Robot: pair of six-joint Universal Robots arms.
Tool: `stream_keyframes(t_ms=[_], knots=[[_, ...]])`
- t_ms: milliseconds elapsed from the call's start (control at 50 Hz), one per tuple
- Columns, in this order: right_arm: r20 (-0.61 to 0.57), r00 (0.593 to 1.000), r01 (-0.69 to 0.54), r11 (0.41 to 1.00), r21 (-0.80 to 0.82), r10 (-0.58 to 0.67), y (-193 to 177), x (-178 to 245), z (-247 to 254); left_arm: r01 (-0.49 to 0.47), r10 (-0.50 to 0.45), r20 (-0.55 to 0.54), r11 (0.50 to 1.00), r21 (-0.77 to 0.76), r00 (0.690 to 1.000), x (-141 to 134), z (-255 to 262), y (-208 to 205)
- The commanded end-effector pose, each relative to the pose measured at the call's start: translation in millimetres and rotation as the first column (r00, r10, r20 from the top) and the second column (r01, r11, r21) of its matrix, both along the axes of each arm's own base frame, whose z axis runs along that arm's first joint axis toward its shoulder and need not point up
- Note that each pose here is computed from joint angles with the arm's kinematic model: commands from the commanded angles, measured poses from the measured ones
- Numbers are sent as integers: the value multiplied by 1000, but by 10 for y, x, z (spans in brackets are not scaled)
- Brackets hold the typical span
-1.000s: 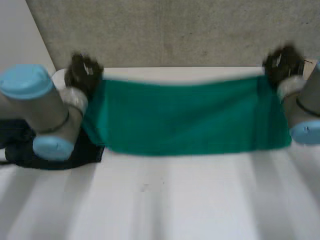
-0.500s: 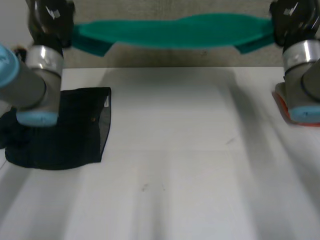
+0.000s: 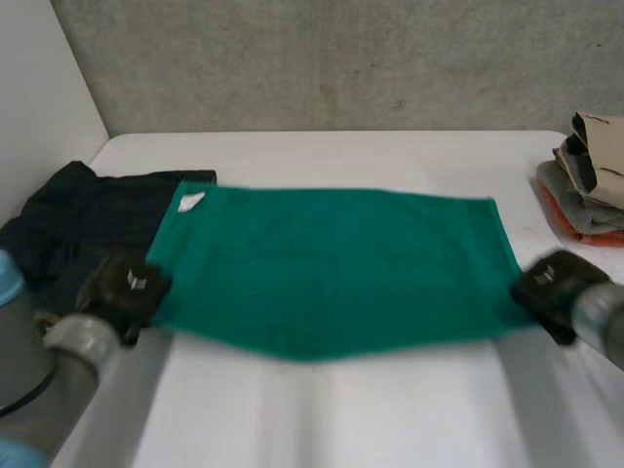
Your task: Fold the laundry.
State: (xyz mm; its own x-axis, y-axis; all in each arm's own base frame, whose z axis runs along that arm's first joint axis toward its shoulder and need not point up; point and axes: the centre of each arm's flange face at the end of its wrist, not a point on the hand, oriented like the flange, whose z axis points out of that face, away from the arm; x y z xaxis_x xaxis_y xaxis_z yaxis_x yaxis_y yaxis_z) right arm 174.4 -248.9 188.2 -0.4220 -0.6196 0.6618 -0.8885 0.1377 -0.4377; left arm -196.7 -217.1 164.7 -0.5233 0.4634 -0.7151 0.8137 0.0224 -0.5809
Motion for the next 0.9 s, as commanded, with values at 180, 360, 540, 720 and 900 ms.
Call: stream_keyframes(t_ms=[180,360,540,720,900], knots=[[-61,998,-12,998,-62,8,-199,-206,-153,34,-34,25,999,-1,999,-82,104,16],[-71,997,-34,947,-319,12,-849,214,-245,-23,4,-90,976,-217,996,-442,45,-793],[-56,998,-42,882,-470,18,-1523,401,-459,-61,25,-115,945,-323,993,-677,-157,-1491],[-50,999,-38,837,-546,13,-1923,524,-776,-43,-7,-121,915,-400,993,-871,-371,-1886],[143,989,54,832,-552,30,-1679,610,-326,-24,-58,-158,882,-470,986,-988,-79,-1655]])
